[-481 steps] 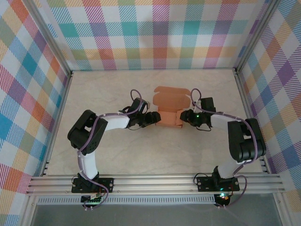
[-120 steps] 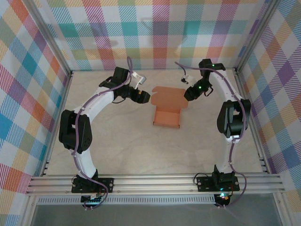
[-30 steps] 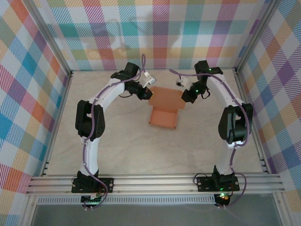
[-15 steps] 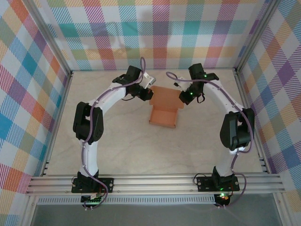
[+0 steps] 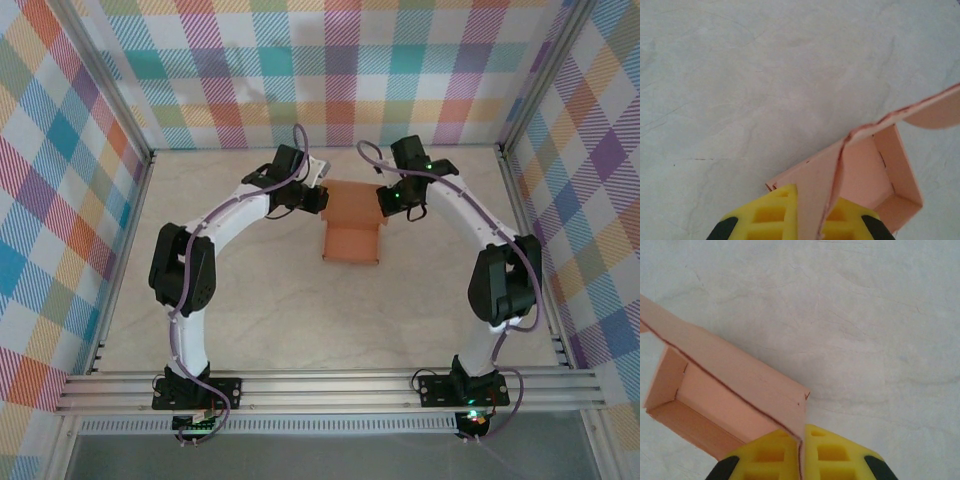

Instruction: Fold the paper box

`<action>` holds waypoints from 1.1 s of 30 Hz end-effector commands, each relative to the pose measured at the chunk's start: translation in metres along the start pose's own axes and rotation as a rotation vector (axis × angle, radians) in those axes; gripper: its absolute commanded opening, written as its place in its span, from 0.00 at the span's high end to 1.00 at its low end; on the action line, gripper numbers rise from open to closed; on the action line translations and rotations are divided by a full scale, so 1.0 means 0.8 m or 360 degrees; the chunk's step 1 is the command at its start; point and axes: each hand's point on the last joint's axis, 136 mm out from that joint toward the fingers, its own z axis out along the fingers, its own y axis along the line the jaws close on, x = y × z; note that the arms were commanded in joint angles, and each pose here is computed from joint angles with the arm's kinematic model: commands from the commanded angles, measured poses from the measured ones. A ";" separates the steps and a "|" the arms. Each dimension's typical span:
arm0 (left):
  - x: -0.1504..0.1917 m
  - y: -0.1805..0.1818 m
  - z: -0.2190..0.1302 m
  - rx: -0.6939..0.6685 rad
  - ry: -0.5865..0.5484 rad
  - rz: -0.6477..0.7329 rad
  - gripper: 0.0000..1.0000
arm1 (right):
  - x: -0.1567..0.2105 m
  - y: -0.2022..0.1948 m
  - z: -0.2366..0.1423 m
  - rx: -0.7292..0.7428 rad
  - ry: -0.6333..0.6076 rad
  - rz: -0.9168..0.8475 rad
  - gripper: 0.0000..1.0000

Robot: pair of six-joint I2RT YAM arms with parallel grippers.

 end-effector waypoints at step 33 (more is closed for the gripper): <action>-0.010 -0.052 -0.001 -0.0168 -0.0368 -0.0214 1.00 | -0.018 0.032 0.003 0.0179 -0.0604 0.0763 1.00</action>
